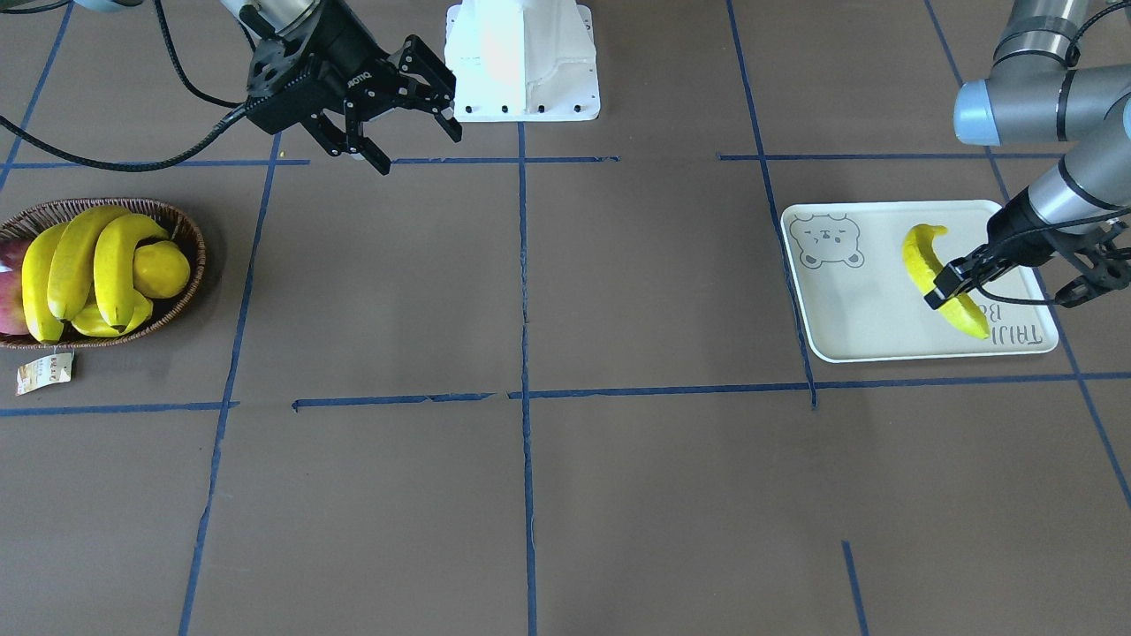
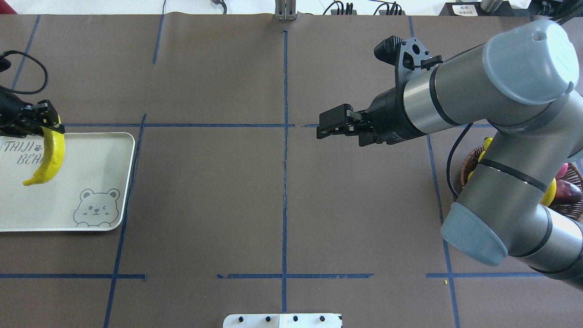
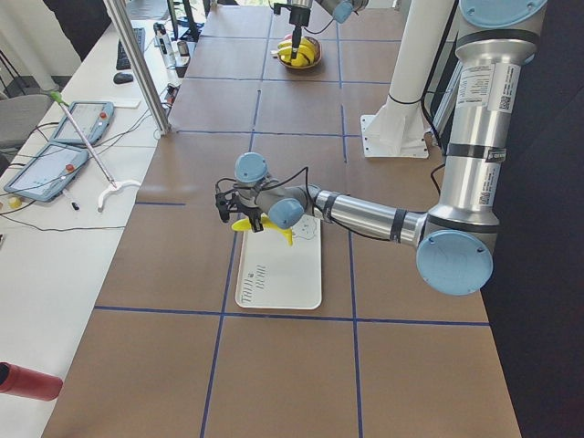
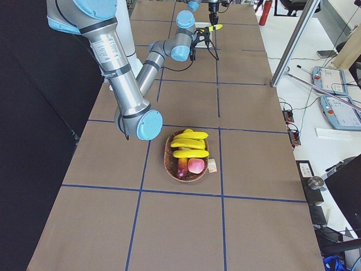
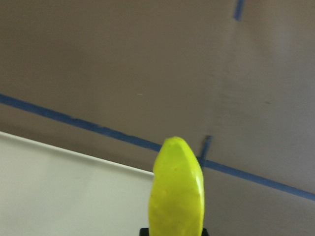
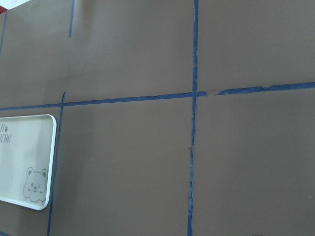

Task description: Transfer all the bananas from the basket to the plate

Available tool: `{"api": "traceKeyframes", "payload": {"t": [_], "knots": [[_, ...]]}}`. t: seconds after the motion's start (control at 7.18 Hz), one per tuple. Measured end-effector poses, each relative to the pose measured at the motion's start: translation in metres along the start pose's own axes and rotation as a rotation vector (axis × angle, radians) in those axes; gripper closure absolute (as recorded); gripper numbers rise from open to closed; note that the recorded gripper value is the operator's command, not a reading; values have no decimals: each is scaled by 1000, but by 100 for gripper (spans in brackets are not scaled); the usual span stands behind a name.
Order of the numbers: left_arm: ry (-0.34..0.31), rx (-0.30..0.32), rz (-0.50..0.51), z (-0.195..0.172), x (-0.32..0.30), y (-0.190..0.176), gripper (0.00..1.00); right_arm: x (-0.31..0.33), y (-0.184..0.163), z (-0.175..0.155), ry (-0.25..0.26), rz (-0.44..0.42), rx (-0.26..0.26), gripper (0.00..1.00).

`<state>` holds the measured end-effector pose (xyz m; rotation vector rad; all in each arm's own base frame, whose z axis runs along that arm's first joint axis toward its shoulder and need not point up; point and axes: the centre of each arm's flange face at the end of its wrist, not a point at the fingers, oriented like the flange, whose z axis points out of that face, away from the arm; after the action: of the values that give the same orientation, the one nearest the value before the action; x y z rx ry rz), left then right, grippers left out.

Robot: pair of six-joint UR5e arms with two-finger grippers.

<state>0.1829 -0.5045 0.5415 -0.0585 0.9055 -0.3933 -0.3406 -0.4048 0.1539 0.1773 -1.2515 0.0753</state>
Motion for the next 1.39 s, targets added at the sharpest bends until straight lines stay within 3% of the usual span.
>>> {"api": "traceKeyframes", "payload": {"t": [0.28,0.42,0.56,0.7,1.11,1.39], "knots": [[-99,50,18,14,-50,5,100,10,-2,-7,34,23,5,0],[-123,54,24,19,-62,5,94,17,-3,-7,54,34,9,0],[-136,54,24,21,-70,6,42,24,-5,-7,74,45,14,0],[-144,55,23,23,-76,8,1,28,-6,-7,84,50,16,0],[-179,98,69,20,-93,11,0,47,-5,-6,117,70,16,0],[-132,90,125,-4,-61,20,0,99,8,-14,194,83,21,0]]}}
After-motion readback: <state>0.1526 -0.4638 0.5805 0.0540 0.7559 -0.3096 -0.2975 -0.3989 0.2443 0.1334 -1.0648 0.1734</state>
